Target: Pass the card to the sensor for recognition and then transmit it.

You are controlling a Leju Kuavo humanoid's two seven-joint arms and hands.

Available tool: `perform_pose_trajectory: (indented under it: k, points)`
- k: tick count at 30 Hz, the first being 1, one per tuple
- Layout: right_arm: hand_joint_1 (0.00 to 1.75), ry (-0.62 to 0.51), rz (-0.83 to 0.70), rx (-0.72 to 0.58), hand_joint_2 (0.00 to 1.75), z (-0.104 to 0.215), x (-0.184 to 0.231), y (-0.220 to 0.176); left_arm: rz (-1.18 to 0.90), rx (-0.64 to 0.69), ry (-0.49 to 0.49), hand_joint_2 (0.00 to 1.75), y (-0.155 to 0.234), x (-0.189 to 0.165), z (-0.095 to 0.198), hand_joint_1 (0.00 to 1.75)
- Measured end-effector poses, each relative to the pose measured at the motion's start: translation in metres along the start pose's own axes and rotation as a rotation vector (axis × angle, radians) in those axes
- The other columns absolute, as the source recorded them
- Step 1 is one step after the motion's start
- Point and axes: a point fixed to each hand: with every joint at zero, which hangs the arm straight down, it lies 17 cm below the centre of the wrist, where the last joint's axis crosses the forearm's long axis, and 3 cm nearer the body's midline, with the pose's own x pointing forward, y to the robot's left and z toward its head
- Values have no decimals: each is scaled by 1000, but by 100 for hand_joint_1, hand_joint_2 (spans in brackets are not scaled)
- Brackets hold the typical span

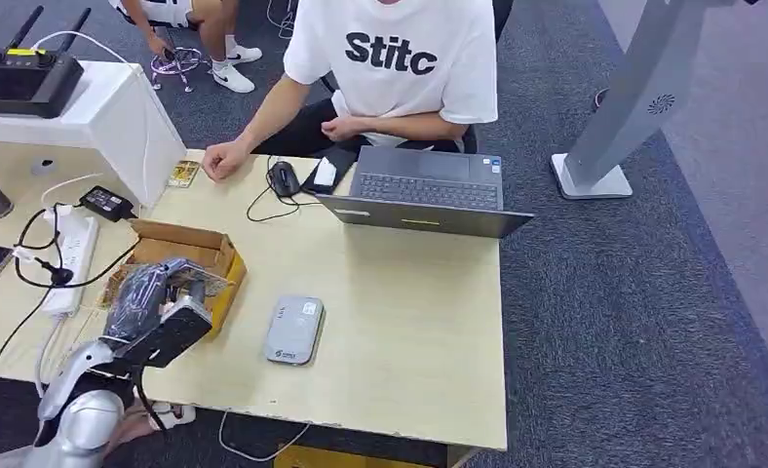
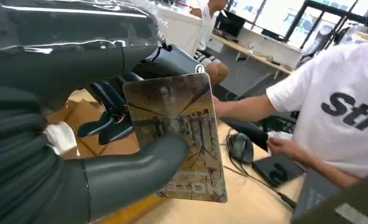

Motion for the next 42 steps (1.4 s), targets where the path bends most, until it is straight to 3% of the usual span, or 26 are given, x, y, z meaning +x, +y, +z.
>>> perform_pose_trajectory:
  k: [7,21,42]
  points:
    - [0,4,15,5,175,0,-1,2,-21,-43,34,175,-39,-1,-3,175]
    - [0,8,47,14,175,2,-3,7,-67,-106,163,175,-91,-40,10,175]
    - [0,1,88,23,175,2,-1,10,-41,-107,122,175,-116,-14,-13,175]
